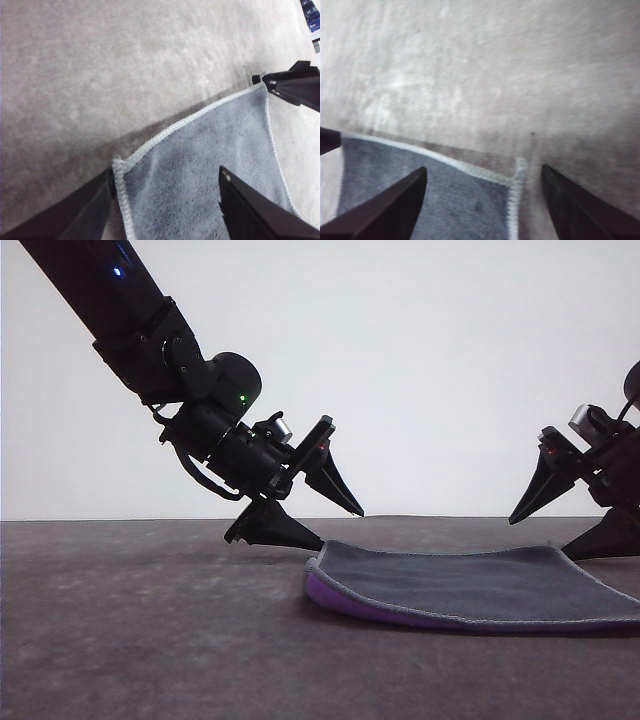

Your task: Fold clothes

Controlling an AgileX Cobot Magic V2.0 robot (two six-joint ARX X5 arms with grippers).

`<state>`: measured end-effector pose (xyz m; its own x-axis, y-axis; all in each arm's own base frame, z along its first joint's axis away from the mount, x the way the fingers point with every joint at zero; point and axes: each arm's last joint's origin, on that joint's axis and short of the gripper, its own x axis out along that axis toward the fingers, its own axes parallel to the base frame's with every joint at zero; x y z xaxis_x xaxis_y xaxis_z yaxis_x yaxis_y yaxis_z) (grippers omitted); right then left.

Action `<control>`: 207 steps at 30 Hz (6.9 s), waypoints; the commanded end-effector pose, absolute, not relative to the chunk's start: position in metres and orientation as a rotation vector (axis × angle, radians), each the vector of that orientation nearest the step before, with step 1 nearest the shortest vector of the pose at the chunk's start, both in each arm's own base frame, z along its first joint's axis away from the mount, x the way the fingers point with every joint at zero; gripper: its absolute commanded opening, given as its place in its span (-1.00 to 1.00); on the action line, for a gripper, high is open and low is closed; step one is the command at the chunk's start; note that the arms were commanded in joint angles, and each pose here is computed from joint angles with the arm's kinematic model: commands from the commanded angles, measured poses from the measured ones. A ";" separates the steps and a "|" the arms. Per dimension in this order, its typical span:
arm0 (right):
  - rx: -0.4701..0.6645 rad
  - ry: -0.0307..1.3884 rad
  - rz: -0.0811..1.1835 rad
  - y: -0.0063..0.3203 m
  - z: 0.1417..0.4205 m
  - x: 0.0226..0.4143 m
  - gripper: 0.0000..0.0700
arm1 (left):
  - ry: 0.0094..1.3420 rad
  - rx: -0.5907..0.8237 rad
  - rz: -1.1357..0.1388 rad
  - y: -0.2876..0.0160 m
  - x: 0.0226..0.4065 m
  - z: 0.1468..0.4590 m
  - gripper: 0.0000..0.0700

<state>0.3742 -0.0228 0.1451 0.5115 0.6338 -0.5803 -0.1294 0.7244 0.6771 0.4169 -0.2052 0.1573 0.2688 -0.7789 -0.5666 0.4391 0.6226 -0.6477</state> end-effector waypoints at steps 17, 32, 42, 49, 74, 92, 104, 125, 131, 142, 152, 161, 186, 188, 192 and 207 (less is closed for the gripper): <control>0.654 0.988 0.507 -0.022 0.135 0.374 -0.94 | 1.004 -0.403 -0.868 -0.213 0.419 0.154 -0.85; 0.712 1.037 0.604 -0.028 0.133 0.365 -0.99 | 1.074 -0.475 -0.980 -0.203 0.418 0.154 -0.98; 0.707 1.119 0.638 -0.031 0.149 0.347 -0.99 | 1.212 -0.461 -1.076 -0.194 0.409 0.157 -0.97; 0.704 1.168 0.636 -0.029 0.170 0.335 -0.99 | 1.332 -0.386 -1.109 -0.193 0.398 0.169 -0.97; 0.739 1.384 0.677 -0.024 0.168 0.308 -0.68 | 1.575 -0.315 -1.157 -0.202 0.363 0.166 -0.45; 0.732 1.376 0.677 -0.025 0.169 0.308 0.13 | 1.624 -0.328 -1.142 -0.199 0.360 0.167 0.26; 0.561 1.216 0.613 -0.029 0.232 0.294 0.18 | 1.540 -0.254 -1.136 -0.189 0.378 0.211 0.26; 0.289 0.929 0.407 -0.021 0.328 0.213 0.20 | 1.225 0.258 -0.435 -0.146 0.365 0.362 0.26; 0.316 0.993 0.405 -0.022 0.306 0.219 0.23 | 1.250 0.303 -0.358 -0.134 0.327 0.370 0.26; 0.437 1.083 0.415 -0.019 0.234 0.214 0.23 | 1.319 0.237 -0.336 -0.098 0.272 0.305 0.25; 0.531 1.156 0.419 -0.019 0.195 0.225 0.23 | 1.353 0.012 -0.443 -0.059 0.246 0.259 0.25; 0.665 1.273 0.481 -0.020 0.158 0.242 0.23 | 1.342 -0.013 -0.417 -0.051 0.249 0.259 0.25; 0.642 1.274 0.567 -0.007 0.145 0.252 -1.00 | 1.335 -0.015 -0.416 -0.051 0.250 0.259 0.25; 0.650 1.258 0.613 -0.002 0.146 0.253 -1.00 | 1.336 -0.015 -0.416 -0.051 0.249 0.259 0.25; 0.672 1.223 0.724 0.017 0.149 0.259 -1.00 | 1.335 -0.015 -0.416 -0.051 0.250 0.259 0.25; 0.594 1.069 0.918 0.131 0.166 0.275 -1.00 | 1.335 -0.015 -0.416 -0.051 0.250 0.259 0.25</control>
<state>0.2706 0.1262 0.1691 0.1898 0.8593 -0.4749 -0.3988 0.5095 0.7625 0.2471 -0.0502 0.2576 0.1669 -0.2945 -0.9410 0.2768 0.9300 -0.2420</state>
